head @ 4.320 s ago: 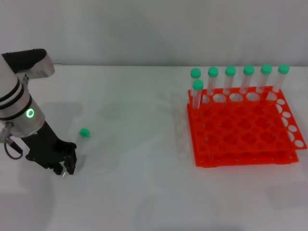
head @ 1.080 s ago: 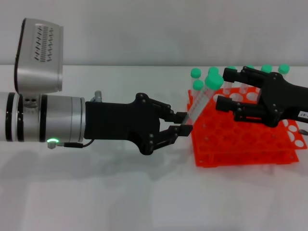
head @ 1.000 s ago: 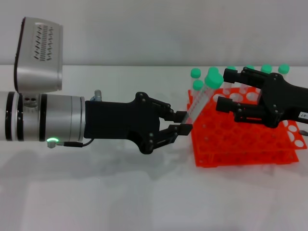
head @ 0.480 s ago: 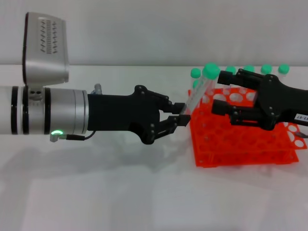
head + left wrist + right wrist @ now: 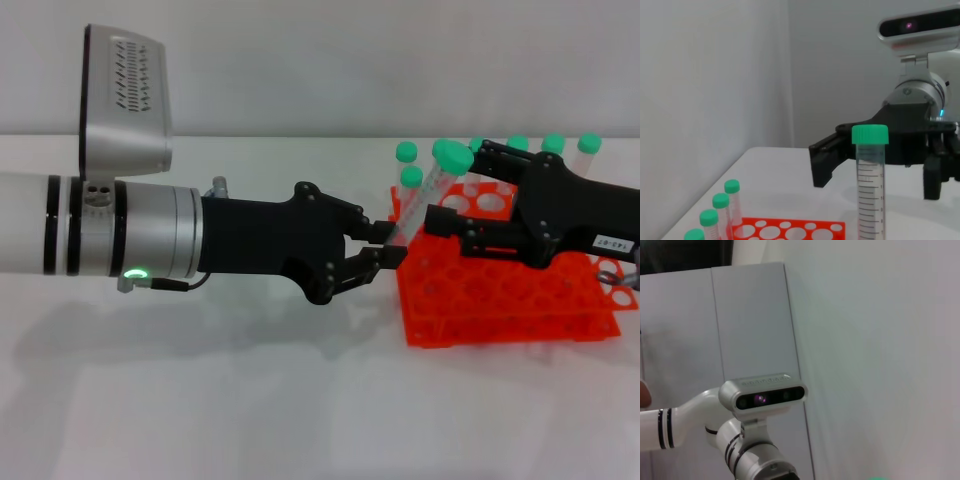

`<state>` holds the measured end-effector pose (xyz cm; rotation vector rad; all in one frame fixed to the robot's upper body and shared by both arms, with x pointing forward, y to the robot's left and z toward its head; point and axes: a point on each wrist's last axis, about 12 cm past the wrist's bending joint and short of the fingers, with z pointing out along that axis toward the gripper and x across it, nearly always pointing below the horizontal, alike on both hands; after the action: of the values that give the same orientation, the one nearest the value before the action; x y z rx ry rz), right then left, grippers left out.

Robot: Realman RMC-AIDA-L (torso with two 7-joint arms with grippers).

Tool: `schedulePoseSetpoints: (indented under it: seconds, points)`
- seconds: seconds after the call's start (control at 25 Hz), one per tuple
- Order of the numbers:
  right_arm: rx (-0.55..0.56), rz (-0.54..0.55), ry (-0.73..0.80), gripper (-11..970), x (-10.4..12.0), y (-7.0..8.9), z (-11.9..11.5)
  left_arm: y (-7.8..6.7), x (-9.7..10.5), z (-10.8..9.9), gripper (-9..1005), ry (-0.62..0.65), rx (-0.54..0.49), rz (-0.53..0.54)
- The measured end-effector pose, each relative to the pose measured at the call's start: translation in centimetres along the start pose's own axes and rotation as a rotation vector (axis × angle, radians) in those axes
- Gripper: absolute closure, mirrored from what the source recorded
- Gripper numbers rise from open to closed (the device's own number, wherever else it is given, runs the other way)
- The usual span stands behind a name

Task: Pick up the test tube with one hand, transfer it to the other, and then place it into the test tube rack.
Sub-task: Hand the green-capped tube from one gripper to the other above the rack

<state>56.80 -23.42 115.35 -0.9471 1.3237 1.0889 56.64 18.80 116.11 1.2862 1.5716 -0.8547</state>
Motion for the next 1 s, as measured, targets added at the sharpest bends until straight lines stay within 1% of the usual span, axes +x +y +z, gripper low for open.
schedulePoseSetpoints:
  seconds: [0.24,0.48,0.68,1.0]
  points:
    - [0.005,-0.012,0.014,119,0.26,-0.04,0.40,0.12,-0.10,0.16,803,0.008,0.001,0.007]
    - [0.006,-0.016,0.014,292,0.31,-0.04,0.43,0.23,0.02,0.17,803,0.017,-0.008,0.008]
    - [0.006,-0.018,0.015,529,0.33,-0.04,0.43,0.23,0.04,0.18,803,0.018,-0.008,0.008]
    - [0.006,-0.022,0.015,529,0.36,-0.03,0.54,0.13,0.03,0.58,804,0.028,-0.003,0.015]
